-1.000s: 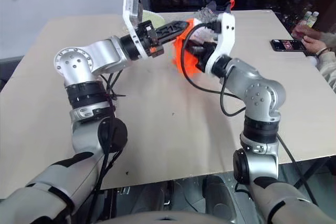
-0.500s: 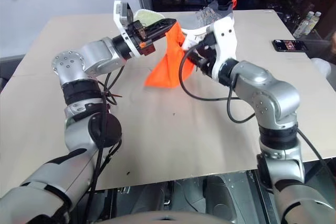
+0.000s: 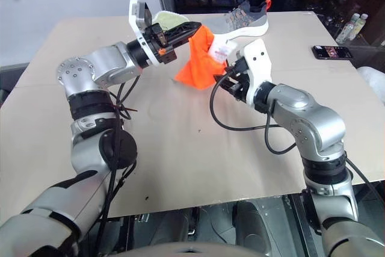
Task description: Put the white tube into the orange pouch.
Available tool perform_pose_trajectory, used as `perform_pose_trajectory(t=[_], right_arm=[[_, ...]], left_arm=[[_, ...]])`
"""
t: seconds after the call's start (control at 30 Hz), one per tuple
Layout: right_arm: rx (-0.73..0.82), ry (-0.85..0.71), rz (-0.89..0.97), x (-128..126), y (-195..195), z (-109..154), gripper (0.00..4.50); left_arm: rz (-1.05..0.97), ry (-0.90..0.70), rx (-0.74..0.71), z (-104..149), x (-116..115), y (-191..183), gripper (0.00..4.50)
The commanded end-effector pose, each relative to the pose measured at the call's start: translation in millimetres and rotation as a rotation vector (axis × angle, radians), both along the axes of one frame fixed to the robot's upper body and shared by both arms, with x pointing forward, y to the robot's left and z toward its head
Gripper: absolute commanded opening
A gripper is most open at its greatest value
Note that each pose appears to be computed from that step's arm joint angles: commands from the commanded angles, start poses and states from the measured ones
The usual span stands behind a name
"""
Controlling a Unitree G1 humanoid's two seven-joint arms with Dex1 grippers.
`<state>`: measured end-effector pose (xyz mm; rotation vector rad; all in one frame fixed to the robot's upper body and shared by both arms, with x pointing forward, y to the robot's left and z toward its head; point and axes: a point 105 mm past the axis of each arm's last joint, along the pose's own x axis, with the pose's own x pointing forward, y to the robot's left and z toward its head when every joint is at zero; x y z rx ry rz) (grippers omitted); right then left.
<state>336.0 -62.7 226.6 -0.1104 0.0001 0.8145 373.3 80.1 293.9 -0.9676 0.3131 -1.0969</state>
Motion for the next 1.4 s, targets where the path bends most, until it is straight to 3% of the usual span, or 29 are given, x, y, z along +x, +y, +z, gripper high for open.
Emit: perform_pose_trajectory(t=[0.03,0.33,0.6,0.83,1.03,1.13,1.2,1.4], right_arm=[[-0.017,-0.090,0.030,5.4,3.8,16.7,1.81],[-0.035,-0.060,0.242,-7.0,37.5,7.8,1.81],[0.007,-0.026,0.406,-18.3,42.5,6.1,1.81],[0.013,-0.050,0.313,9.7,31.4,10.5,1.81],[-0.020,-0.037,0.325,7.7,38.1,-1.7,1.81],[-0.038,-0.027,0.337,4.9,38.0,-7.4,1.06],[-0.040,-0.026,0.336,3.8,35.7,-7.8,0.14],[-0.039,-0.070,0.292,6.2,9.9,10.4,0.06]], left_arm=[[-0.021,-0.075,-0.008,14.7,-9.9,0.8,0.00],[-0.032,-0.082,-0.004,10.7,-17.3,-0.4,0.00],[-0.048,-0.077,-0.002,5.8,-23.8,-1.4,0.00],[-0.066,-0.076,0.002,5.0,-27.1,-1.1,0.00],[-0.061,-0.074,-0.002,5.2,-27.0,-0.8,0.00],[-0.047,-0.069,-0.010,6.0,-24.7,0.1,0.00],[-0.029,-0.061,-0.011,5.4,-21.9,1.7,0.00],[0.005,-0.049,-0.016,1.9,-17.5,5.4,0.00]])
